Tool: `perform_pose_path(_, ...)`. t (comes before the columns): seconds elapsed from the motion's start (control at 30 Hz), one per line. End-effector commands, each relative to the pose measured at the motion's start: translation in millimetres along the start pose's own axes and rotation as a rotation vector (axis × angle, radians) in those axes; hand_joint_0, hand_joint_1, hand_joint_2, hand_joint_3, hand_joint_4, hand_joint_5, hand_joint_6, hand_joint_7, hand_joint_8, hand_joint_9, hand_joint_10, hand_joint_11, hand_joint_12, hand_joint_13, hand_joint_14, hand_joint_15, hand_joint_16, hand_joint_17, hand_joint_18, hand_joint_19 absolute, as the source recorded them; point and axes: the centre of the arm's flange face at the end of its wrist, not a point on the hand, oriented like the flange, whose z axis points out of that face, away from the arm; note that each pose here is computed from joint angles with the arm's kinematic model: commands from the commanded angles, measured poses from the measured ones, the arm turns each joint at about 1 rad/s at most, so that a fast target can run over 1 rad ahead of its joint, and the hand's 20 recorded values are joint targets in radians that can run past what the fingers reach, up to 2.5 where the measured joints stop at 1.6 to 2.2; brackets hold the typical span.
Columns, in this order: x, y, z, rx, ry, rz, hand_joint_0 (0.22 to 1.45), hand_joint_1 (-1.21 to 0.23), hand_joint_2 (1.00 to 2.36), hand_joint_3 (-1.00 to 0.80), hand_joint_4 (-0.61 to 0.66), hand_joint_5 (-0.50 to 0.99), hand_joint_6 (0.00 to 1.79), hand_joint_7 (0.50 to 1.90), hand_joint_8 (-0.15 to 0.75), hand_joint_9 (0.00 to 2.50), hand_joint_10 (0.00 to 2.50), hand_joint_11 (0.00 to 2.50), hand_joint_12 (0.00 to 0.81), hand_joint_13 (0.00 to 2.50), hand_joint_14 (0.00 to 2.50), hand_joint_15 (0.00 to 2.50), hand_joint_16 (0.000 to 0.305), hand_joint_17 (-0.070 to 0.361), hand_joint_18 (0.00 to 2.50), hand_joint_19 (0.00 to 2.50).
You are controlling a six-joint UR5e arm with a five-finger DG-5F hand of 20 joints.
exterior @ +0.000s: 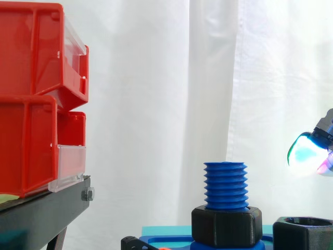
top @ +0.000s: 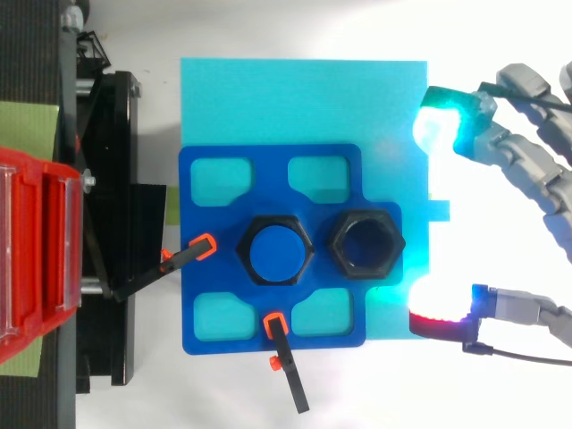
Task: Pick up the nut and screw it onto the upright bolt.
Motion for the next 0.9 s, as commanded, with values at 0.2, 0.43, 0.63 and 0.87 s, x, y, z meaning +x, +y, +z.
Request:
perform_pose_path(0.2, 14.1, 1.6, 0.3, 0.013, -0.003, 0.006, 0.42, -0.64, 1.0, -0.5, 0.29, -0.23, 0.5, 0.75, 0.32, 0.34, 0.0, 0.0, 0.42, 0.21, 0.0, 0.0, 0.053, 0.118, 0.0, 0.0)
perform_pose_path(0.43, 13.5, 5.5, -1.5, 0.018, -0.011, 0.016, 0.4, -0.65, 1.0, -0.5, 0.29, -0.23, 0.5, 0.76, 0.327, 0.34, 0.0, 0.0, 0.431, 0.21, 0.0, 0.0, 0.055, 0.123, 0.0, 0.0)
perform_pose_path(0.63, 12.7, 11.2, -5.2, 0.026, -0.018, 0.009, 0.35, -0.65, 1.0, -0.5, 0.31, -0.23, 0.5, 0.76, 0.344, 0.34, 0.0, 0.0, 0.453, 0.22, 0.0, 0.0, 0.059, 0.133, 0.0, 0.0)
perform_pose_path(0.87, 12.5, 13.4, -8.6, 0.058, -0.022, 0.028, 0.34, -0.65, 1.0, -0.5, 0.31, -0.23, 0.5, 0.76, 0.35, 0.33, 0.0, 0.0, 0.461, 0.21, 0.0, 0.0, 0.061, 0.136, 0.0, 0.0)
